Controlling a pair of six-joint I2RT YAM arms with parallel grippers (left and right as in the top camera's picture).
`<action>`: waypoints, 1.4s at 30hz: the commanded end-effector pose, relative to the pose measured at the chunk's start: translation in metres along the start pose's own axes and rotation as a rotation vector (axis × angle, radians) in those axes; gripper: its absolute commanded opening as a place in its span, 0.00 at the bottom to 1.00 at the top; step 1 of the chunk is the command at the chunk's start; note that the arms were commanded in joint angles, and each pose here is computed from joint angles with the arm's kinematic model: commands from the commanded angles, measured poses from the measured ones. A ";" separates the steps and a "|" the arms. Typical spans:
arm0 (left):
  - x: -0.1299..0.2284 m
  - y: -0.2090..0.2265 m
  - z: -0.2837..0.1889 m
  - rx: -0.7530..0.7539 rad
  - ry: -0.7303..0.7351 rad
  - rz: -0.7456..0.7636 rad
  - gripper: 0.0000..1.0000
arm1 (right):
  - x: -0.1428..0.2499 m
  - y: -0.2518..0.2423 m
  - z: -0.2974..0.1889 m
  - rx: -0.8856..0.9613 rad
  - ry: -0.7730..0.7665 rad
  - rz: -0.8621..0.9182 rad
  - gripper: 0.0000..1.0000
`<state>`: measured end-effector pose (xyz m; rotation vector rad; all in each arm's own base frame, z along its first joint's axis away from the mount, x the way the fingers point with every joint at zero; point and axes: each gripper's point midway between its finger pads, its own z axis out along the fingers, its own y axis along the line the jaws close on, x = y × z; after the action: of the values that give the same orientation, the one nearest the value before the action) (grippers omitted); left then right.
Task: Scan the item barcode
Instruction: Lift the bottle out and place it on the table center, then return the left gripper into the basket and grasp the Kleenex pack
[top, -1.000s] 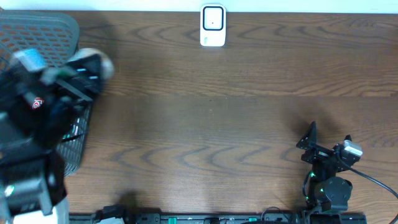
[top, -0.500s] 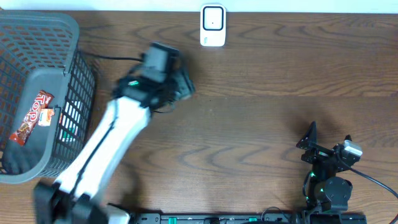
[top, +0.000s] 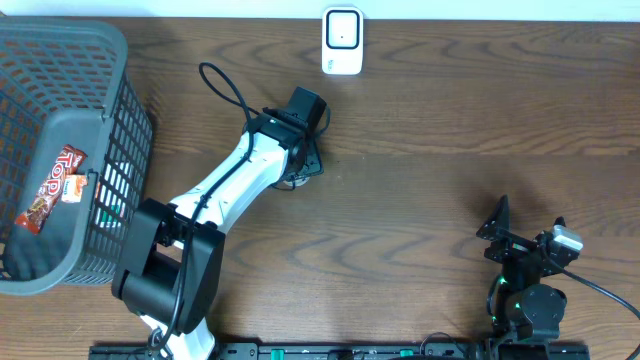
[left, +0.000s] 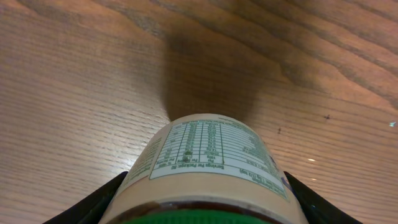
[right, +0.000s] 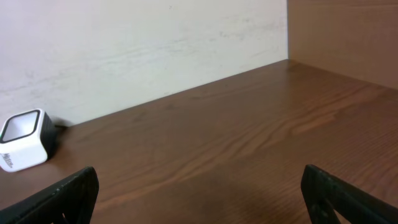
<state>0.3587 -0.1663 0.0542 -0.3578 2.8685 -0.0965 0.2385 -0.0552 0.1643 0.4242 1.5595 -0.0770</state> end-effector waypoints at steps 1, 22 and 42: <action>-0.006 0.004 0.001 -0.028 -0.024 0.051 0.67 | 0.000 -0.004 0.000 0.019 -0.003 -0.010 0.99; 0.021 0.025 0.020 -0.085 0.052 0.111 0.74 | 0.000 -0.004 0.000 0.019 -0.003 -0.010 0.99; -0.034 0.016 -0.071 -0.059 -0.194 0.144 0.99 | 0.000 -0.004 0.000 0.019 -0.003 -0.010 0.99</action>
<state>0.3413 -0.1443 0.0500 -0.1969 2.9085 0.0646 0.2385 -0.0552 0.1643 0.4242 1.5595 -0.0770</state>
